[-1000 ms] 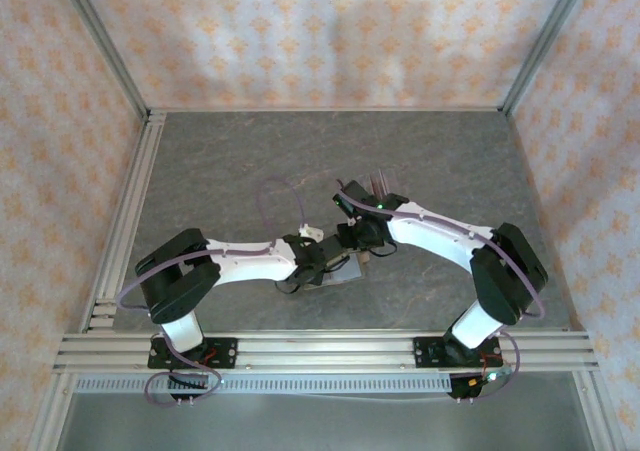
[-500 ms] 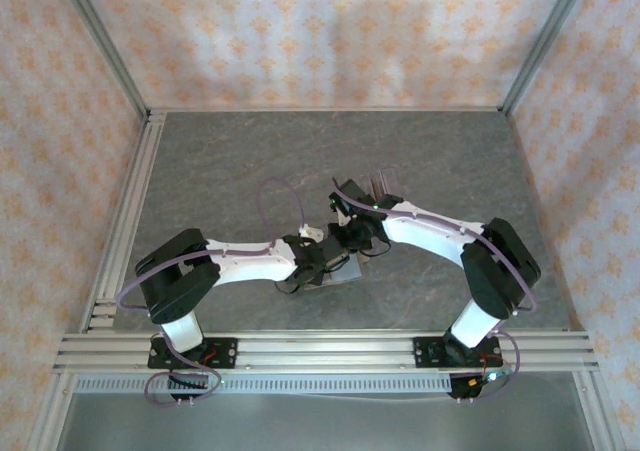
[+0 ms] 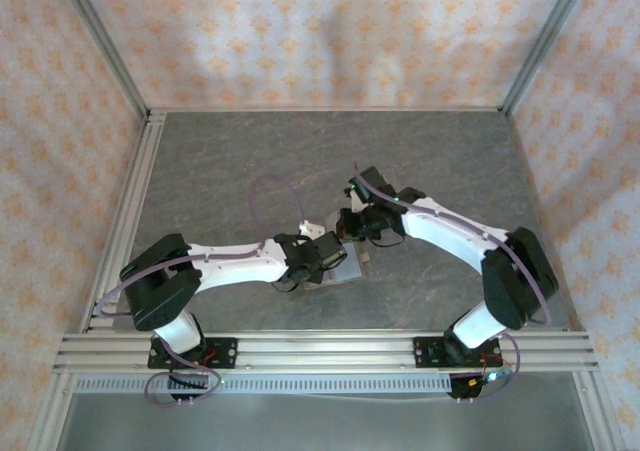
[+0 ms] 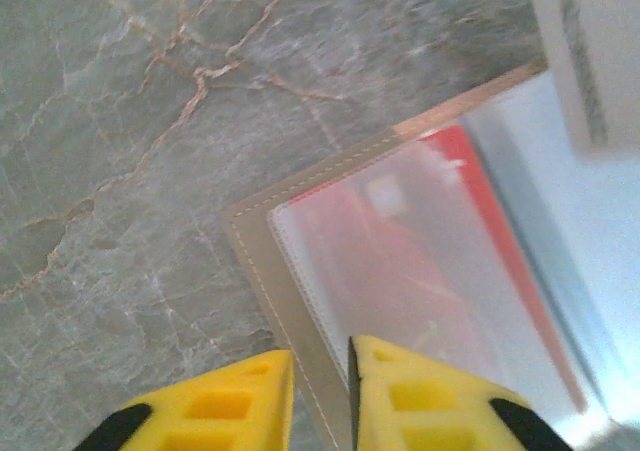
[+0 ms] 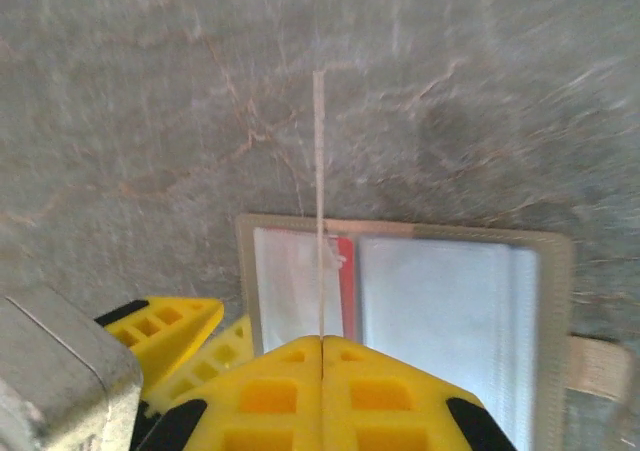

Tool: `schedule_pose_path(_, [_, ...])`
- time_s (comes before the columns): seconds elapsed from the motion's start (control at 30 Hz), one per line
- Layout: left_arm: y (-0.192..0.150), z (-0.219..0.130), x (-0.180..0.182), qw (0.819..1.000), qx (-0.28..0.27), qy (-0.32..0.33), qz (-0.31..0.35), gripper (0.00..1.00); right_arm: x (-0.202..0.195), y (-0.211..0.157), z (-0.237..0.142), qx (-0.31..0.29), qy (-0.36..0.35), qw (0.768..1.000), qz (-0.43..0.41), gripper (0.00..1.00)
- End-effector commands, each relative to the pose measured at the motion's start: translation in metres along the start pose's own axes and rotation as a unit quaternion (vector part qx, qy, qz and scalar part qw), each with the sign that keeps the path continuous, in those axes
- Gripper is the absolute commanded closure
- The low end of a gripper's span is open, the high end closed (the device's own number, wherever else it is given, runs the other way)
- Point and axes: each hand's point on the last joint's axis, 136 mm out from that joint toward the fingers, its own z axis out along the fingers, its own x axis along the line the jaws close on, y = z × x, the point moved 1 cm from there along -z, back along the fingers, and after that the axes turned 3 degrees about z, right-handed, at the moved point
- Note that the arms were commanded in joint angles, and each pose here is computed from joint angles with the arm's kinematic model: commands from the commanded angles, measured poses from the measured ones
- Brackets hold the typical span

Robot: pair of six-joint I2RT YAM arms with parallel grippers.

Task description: Put the credit cards into the card holder

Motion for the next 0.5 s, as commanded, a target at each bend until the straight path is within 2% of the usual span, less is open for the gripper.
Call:
schedule_pose_path(0.0, [0.021, -0.018, -0.019, 0.999, -0.034, -0.013, 0.030, 0.72, -0.014, 0.008, -0.030, -0.033, -0.022, 0.999, 0.003, 1.00])
schedule_pose_path(0.27, [0.045, -0.013, -0.077, 0.995, -0.038, -0.031, 0.092, 0.66, -0.052, 0.019, -0.068, -0.081, -0.047, 0.995, 0.045, 1.00])
schedule_pose_path(0.47, [0.047, 0.010, -0.096, 0.993, -0.014, -0.021, 0.112, 0.67, -0.067, 0.019, -0.083, -0.093, -0.053, 0.992, 0.063, 1.00])
